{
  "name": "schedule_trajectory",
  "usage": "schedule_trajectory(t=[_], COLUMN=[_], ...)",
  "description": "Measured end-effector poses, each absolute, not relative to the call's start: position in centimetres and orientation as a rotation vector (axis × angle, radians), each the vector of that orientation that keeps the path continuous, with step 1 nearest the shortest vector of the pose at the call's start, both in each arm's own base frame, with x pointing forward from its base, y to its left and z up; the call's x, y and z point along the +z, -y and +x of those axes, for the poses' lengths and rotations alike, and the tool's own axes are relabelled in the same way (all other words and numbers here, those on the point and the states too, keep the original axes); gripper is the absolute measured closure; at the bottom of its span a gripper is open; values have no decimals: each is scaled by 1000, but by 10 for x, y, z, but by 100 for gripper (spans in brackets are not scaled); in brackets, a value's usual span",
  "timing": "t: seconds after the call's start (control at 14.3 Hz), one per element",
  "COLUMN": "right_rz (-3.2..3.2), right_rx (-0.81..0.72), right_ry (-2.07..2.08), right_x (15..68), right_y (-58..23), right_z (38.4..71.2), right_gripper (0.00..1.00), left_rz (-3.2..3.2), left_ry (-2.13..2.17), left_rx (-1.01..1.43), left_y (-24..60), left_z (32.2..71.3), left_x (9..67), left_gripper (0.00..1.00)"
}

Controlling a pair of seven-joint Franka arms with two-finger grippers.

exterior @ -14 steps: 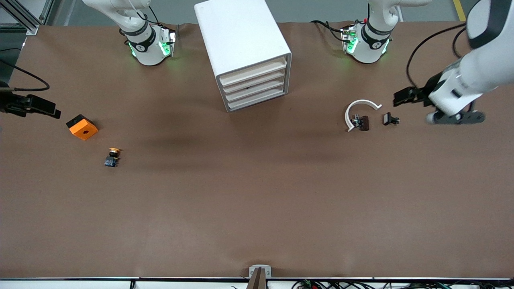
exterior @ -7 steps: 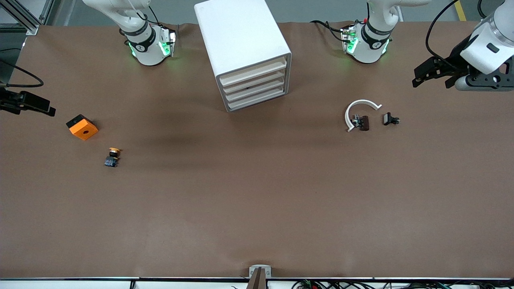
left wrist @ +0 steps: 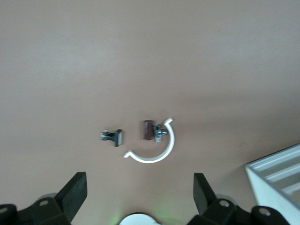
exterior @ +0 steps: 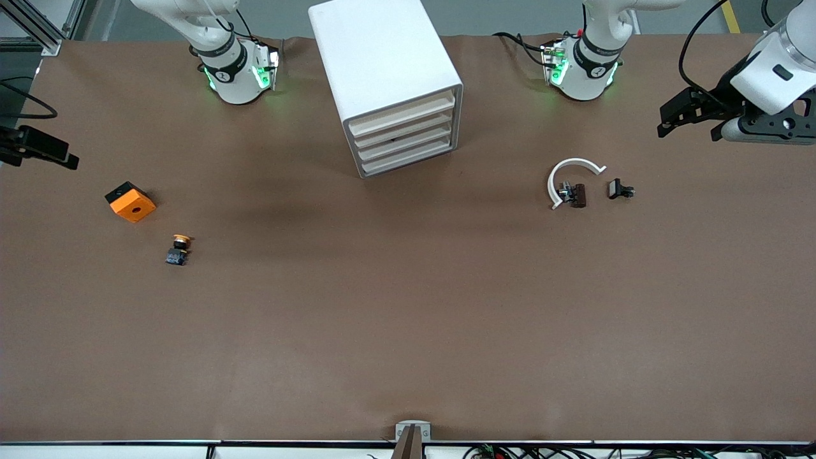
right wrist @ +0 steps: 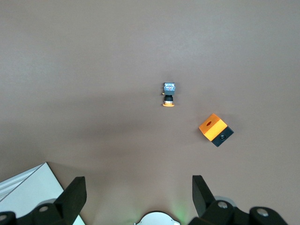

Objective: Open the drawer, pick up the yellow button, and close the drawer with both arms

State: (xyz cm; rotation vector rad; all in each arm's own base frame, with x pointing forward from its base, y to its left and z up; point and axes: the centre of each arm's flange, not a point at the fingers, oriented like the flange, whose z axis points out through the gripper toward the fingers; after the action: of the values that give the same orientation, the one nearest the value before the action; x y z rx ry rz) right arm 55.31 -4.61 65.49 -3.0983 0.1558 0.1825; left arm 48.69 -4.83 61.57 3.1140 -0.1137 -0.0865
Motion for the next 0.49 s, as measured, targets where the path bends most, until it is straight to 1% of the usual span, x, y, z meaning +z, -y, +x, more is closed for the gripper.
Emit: schedule_trajectory(t=[0.21,0.49], right_rz=[-3092,-3091], right_rx=[190,131], right_ry=[-183,-188], right_x=[654,662], right_y=[55,54], right_z=[540,514], right_gripper=[0,0], left_rz=[3128,3132], left_ry=[171,109], left_rx=[-90,-86], left_y=[45,46], left_z=[486,489], left_x=[620,622], left_gripper=[0,0])
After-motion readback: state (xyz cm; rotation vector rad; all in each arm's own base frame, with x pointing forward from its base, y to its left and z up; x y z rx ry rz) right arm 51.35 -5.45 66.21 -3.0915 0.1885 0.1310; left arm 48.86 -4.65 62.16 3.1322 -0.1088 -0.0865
